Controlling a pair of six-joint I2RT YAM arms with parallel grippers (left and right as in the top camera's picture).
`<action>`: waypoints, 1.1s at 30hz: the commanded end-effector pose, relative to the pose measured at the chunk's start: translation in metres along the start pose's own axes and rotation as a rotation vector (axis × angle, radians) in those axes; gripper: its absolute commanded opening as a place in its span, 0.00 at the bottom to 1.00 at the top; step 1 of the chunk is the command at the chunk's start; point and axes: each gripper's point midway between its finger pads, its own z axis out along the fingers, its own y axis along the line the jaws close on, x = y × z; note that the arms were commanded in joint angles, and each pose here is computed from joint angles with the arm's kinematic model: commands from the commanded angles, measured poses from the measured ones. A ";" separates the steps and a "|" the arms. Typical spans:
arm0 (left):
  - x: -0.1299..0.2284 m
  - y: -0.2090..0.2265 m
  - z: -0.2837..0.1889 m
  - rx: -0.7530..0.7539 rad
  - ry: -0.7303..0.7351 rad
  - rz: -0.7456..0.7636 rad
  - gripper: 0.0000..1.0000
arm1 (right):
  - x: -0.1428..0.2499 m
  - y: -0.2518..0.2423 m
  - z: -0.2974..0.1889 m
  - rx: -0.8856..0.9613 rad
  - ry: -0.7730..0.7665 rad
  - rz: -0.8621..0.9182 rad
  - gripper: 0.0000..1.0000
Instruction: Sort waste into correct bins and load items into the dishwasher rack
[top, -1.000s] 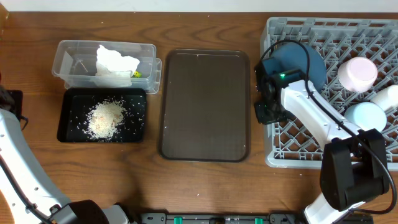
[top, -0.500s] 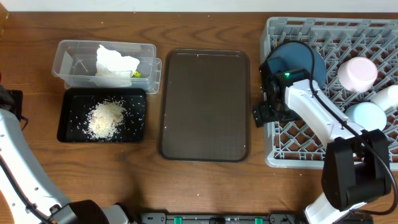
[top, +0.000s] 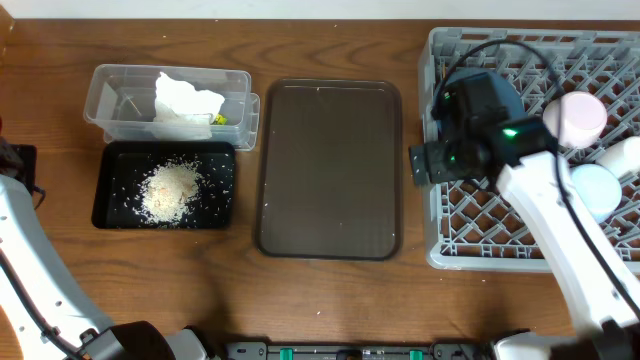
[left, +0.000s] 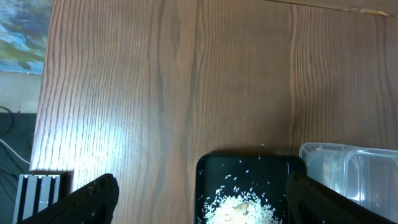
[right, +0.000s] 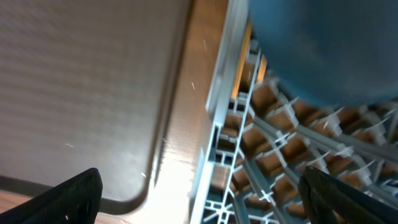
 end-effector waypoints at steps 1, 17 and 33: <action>-0.002 0.001 0.002 -0.012 -0.004 -0.010 0.89 | -0.028 -0.005 -0.051 -0.034 -0.176 0.031 0.99; -0.002 0.001 0.002 -0.012 -0.004 -0.010 0.89 | 0.047 -0.058 -0.156 0.067 -0.469 0.274 0.99; -0.002 0.001 0.002 -0.012 -0.004 -0.010 0.89 | 0.087 -0.058 -0.142 0.027 -0.413 0.500 0.99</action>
